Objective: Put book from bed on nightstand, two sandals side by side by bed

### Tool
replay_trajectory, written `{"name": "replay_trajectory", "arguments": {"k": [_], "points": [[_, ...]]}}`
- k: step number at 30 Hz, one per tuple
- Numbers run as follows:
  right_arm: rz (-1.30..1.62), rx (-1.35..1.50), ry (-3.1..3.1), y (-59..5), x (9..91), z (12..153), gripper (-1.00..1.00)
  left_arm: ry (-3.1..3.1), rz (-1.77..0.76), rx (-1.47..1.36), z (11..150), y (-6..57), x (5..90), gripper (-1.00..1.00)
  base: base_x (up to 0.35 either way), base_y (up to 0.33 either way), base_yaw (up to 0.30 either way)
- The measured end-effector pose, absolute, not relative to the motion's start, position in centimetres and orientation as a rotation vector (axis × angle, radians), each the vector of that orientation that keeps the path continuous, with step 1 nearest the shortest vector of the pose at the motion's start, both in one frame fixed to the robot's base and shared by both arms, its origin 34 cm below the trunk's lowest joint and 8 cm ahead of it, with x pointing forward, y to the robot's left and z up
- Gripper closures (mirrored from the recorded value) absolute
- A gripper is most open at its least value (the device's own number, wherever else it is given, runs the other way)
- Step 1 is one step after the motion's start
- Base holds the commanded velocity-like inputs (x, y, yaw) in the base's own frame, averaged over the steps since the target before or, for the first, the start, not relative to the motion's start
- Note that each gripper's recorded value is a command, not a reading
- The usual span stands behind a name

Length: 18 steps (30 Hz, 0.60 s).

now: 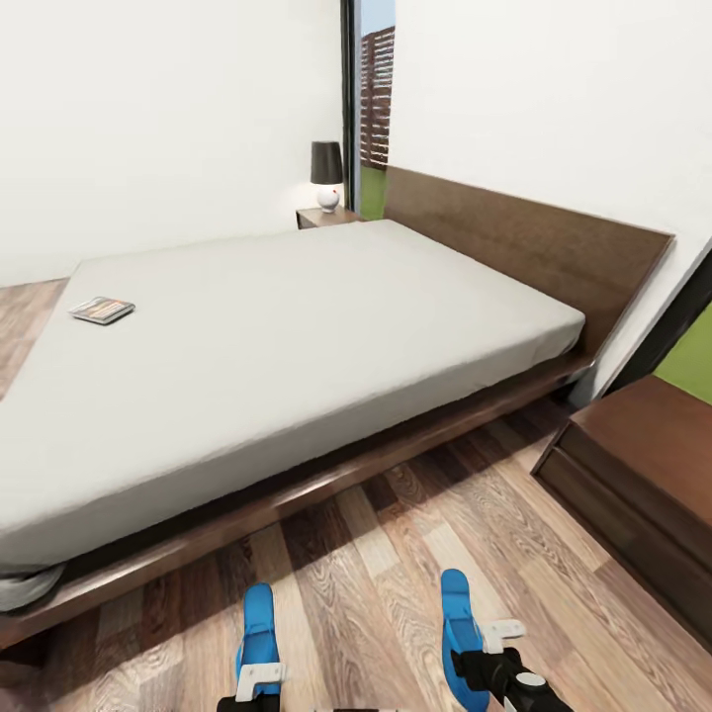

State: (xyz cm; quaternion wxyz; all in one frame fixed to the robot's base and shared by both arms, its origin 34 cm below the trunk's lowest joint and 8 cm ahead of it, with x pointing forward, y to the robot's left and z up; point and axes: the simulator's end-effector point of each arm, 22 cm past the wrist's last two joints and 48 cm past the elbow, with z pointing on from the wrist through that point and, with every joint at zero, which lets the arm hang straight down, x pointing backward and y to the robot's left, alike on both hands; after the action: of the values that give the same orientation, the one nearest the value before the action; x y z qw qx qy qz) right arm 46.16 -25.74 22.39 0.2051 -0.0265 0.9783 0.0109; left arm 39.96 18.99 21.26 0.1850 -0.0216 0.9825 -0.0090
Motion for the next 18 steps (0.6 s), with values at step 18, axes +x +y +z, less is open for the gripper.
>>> {"name": "replay_trajectory", "arguments": {"k": [18], "points": [[0.03,-0.074,2.727,-25.75,46.16,22.39,1.0,2.768,-0.025,-0.061,21.27,18.99,39.97,1.0,0.0,0.0,0.272]]}}
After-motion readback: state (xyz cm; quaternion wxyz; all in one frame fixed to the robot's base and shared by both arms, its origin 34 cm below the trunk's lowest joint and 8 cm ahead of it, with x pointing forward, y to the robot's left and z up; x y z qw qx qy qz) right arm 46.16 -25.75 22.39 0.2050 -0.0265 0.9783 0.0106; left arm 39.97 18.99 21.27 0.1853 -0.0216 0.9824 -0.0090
